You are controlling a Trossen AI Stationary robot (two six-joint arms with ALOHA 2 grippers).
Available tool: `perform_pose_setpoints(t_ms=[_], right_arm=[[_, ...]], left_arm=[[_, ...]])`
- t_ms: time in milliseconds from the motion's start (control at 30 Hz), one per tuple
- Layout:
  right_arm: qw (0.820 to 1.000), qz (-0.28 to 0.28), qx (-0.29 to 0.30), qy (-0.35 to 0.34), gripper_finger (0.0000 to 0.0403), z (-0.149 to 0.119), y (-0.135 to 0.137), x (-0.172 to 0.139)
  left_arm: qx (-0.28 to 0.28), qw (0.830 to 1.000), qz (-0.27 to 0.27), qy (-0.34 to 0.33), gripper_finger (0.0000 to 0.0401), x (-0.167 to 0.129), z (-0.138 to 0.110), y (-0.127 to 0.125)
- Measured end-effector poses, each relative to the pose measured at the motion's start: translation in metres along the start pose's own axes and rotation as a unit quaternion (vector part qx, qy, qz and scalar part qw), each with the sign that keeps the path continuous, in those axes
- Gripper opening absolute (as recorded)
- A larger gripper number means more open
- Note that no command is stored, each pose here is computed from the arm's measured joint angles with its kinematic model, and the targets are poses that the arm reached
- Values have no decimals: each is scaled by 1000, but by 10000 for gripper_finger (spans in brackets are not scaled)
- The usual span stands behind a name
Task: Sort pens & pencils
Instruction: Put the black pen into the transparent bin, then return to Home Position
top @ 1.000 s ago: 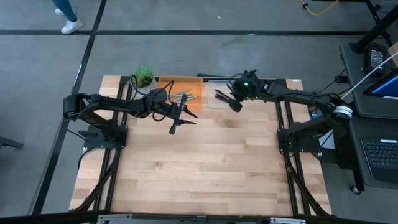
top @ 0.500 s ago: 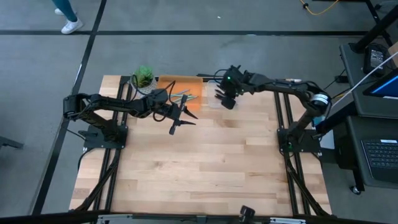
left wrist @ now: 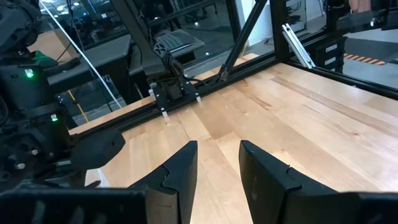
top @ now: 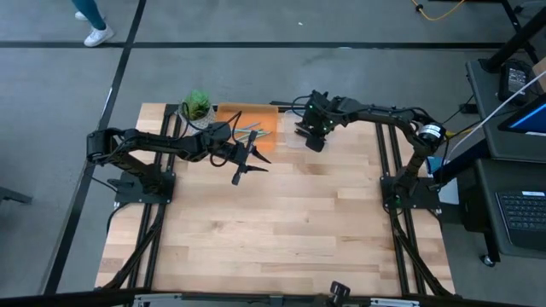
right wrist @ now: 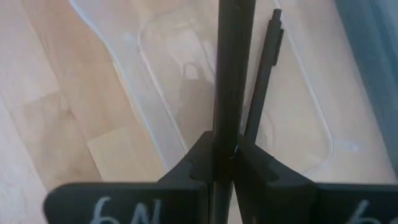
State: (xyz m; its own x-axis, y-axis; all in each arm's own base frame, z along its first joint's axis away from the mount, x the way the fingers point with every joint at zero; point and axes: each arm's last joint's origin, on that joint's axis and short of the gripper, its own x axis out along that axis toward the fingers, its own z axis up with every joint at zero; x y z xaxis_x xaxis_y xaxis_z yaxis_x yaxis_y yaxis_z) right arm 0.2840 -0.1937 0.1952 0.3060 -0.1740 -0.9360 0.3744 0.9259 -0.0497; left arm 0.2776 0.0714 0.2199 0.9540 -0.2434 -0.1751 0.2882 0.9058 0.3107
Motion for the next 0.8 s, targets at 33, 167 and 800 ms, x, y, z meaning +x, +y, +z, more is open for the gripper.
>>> perform_pose_setpoints(t_ms=[33, 167, 800], right_arm=[[1000, 0, 0, 0, 38, 0, 0, 0], [1000, 24, 2, -1, 38, -1, 0, 0], [999, 34, 19, -16, 75, 1, -2, 0]], left_arm=[[0, 1000, 0, 0, 112, 0, 0, 0], [0, 1000, 0, 0, 112, 0, 0, 0], [0, 1000, 4, 2, 112, 0, 0, 0]])
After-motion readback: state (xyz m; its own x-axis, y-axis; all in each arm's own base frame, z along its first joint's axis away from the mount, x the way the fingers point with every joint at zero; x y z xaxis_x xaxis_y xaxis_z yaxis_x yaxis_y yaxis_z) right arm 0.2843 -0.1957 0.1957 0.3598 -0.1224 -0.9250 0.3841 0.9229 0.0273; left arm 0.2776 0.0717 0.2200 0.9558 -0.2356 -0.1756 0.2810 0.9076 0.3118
